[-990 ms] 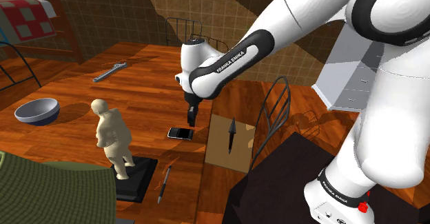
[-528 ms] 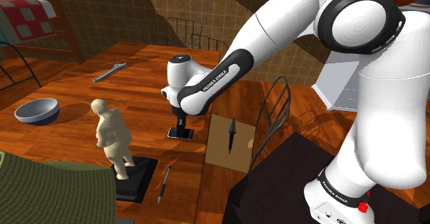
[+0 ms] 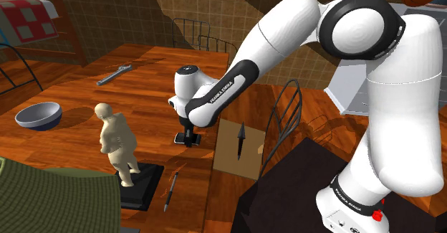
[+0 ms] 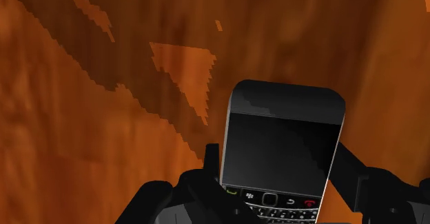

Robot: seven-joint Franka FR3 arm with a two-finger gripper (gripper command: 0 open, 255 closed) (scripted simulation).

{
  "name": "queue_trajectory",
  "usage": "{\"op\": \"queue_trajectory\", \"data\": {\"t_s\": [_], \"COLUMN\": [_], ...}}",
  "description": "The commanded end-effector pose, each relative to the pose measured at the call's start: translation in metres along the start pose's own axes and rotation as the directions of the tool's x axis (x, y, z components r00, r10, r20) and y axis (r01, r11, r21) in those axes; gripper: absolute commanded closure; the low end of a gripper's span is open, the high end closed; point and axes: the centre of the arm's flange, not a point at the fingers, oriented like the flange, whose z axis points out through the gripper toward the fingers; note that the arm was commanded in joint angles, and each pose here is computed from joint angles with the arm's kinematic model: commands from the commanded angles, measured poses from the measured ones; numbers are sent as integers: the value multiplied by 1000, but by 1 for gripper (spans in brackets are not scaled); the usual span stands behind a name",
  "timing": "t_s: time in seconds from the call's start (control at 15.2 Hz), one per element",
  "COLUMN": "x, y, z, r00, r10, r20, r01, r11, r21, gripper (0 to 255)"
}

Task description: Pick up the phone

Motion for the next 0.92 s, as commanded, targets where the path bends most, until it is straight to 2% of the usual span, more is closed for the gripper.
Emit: {"op": "queue_trajectory", "data": {"t_s": [0.0,0.53,0.86], "x": [0,0,1], "y": [0,0,2], "z": [1,1,-25], "r00": [1000,1000,1000], "r10": [0,0,0], "r20": [1,1,1], "r01": [0,0,0], "r11": [1000,1000,1000], "r21": [1,1,1], "gripper": [255,255,255]}}
